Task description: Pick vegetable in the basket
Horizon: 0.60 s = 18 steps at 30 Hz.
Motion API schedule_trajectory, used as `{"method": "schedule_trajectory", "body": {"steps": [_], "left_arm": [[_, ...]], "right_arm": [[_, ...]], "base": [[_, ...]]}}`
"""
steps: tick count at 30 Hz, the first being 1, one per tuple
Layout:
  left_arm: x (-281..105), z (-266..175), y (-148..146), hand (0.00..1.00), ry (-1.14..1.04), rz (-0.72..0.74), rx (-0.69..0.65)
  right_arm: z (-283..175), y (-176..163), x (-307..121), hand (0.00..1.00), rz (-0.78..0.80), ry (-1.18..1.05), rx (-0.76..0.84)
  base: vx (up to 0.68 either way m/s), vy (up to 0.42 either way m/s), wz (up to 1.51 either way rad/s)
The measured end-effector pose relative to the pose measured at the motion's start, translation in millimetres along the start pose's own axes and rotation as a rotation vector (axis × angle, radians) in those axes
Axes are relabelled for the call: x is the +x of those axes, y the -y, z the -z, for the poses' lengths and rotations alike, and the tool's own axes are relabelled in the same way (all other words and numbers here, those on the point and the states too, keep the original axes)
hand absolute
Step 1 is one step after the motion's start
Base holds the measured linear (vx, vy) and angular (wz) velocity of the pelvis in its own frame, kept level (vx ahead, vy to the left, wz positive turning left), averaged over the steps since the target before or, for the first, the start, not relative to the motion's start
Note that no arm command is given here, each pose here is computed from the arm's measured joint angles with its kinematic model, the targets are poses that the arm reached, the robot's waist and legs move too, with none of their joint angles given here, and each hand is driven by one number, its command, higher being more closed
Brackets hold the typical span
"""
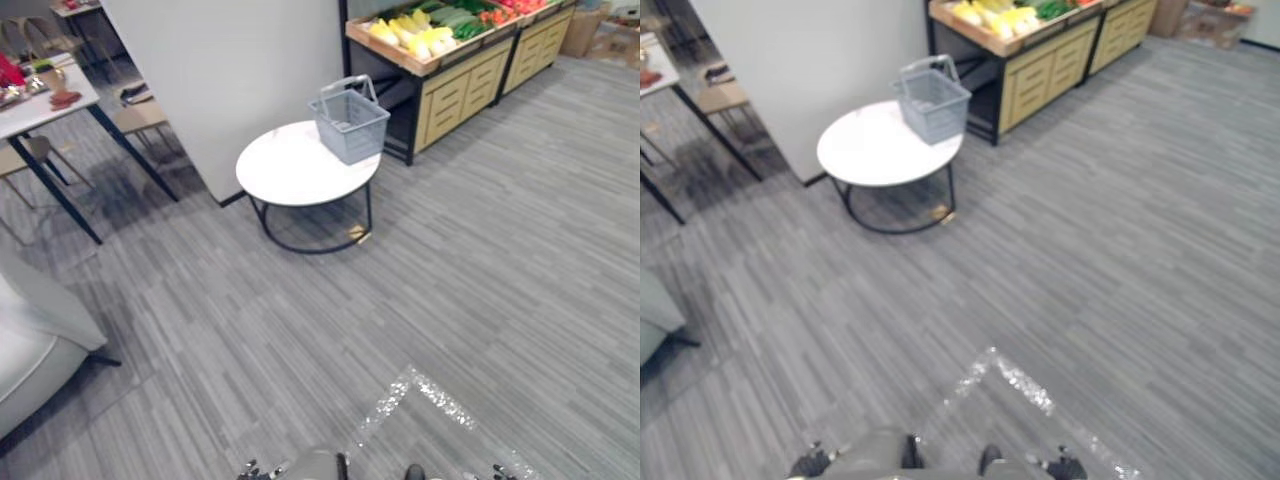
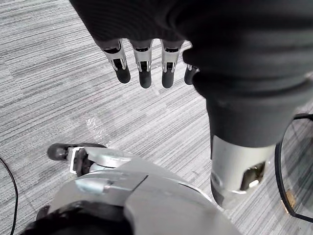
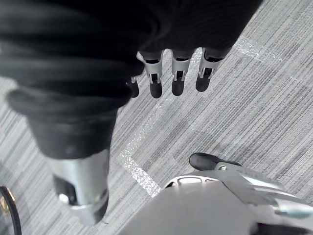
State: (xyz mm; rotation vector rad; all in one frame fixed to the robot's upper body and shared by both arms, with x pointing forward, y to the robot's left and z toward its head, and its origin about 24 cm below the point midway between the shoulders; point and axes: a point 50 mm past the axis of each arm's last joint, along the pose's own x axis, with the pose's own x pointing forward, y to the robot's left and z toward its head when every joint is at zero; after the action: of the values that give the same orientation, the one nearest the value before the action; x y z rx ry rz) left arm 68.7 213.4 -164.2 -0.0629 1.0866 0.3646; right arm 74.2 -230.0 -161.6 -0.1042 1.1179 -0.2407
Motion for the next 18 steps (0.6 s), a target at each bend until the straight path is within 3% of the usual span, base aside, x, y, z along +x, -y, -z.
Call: {"method": "schedule_trajectory", "body": {"steps": [9,14,18], "left_arm": [[-5,15,5,0.00,-0.035,-0.019,-0.142],[-2,4,-9,0.00,-0.003,-0.037,-0.096],[0,0,-9,0.00,-0.002,-0.014,-0.011]], "right_arm": [[-30,5,6,0.00,-0.001,0.087,-0.078],[-42,-24,7,0.00,-0.075,0.118,-0.066],[-41,-26,7,0.00,-0.084,0.118,-0.051]], "base": [[0.13,0.238,-0.14],[0.36,0.362,-0.28],[0.35,0.275,-0.19]]}}
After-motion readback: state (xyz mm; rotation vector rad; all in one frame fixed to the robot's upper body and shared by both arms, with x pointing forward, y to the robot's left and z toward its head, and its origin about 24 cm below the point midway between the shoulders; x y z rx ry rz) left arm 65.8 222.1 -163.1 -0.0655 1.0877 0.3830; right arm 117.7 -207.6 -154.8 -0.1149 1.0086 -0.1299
